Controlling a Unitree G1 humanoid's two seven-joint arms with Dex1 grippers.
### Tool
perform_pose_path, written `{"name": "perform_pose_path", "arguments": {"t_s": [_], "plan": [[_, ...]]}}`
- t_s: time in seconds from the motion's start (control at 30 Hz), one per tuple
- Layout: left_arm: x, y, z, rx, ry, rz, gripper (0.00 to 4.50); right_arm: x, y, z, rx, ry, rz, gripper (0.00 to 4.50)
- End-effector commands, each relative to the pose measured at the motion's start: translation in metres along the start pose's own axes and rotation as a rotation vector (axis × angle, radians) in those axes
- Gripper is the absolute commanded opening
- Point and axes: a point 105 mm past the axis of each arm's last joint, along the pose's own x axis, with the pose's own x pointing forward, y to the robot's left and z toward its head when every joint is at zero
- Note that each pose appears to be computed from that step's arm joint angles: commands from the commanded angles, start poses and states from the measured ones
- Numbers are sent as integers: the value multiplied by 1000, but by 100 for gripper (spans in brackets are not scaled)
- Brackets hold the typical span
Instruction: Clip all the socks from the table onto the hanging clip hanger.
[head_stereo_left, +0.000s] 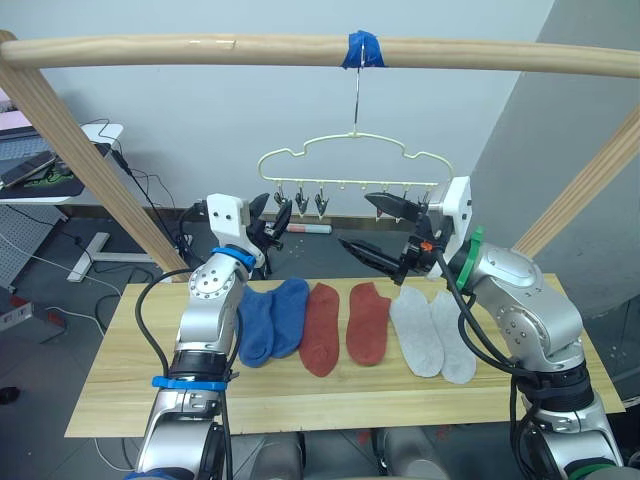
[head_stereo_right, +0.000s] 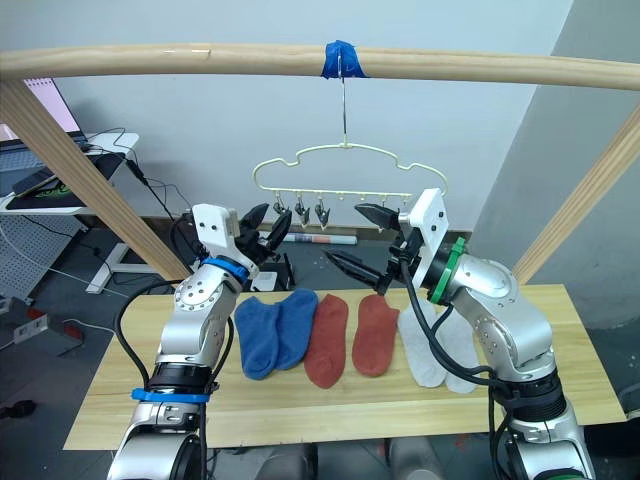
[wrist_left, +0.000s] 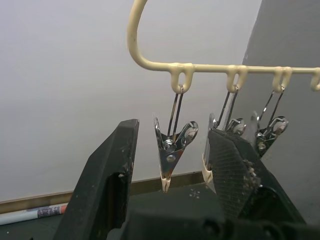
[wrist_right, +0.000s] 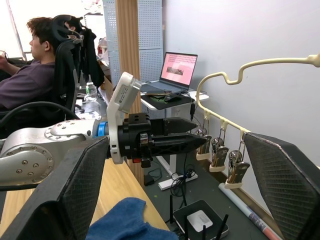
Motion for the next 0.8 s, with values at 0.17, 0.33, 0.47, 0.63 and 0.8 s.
{"name": "perform_pose_path", "arguments": {"t_s": [0.17,0.33,0.47,0.63,0.8], "plan": [[8,2,17,29,-69,5,240,2,7,21,-59,-54,26,450],[10,4,15,43,-67,19,240,-1,3,20,-60,-48,6,450],[11,5,15,49,-69,24,240,-2,2,19,-59,-46,2,450],[12,9,15,56,-70,37,240,-2,2,19,-60,-47,0,450],[12,12,16,60,-72,46,240,-2,1,18,-62,-45,-5,450]]}}
